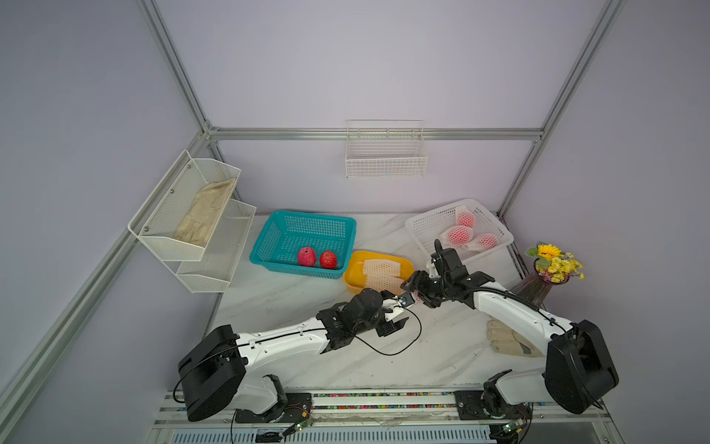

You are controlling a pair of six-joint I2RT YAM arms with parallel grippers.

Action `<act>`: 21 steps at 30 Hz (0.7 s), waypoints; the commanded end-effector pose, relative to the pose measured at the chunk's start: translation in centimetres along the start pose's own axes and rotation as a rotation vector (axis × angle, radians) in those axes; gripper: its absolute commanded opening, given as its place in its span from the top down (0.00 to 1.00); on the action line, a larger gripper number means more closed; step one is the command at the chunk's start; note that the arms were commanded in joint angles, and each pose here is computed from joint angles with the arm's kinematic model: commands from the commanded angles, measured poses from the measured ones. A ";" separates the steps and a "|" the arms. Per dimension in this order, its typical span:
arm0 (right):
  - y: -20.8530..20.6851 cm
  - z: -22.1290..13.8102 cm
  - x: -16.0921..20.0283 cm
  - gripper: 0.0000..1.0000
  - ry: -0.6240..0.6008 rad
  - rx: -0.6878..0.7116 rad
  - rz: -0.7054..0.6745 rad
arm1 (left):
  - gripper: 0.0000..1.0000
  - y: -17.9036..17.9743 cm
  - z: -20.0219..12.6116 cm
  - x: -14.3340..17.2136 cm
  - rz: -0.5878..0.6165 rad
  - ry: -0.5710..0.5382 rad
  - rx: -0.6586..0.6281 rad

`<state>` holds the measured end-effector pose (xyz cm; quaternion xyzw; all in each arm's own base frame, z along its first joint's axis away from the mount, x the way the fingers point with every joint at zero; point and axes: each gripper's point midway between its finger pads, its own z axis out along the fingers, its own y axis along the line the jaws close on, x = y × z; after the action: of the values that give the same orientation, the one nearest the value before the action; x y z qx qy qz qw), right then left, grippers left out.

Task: Remove foam nets from apples
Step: Place the apple at the center of the board.

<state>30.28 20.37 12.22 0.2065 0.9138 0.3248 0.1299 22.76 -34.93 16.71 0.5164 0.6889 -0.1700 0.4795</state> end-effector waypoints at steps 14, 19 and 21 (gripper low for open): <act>-5.6 3.3 3.0 0.31 0.082 0.108 0.123 | 0.25 -0.9 -4.1 1.7 -0.069 -0.028 -0.009; -6.9 4.8 3.5 0.28 0.127 0.162 0.147 | 0.25 -1.2 -3.6 1.9 -0.054 -0.014 0.001; -7.3 5.1 3.5 0.27 0.134 0.184 0.153 | 0.25 -1.3 -3.3 2.1 -0.042 -0.005 0.004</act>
<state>26.78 19.45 3.82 0.2533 0.9286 0.2693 0.0321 20.11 -31.71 16.76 0.5002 0.6981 -0.1837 0.4782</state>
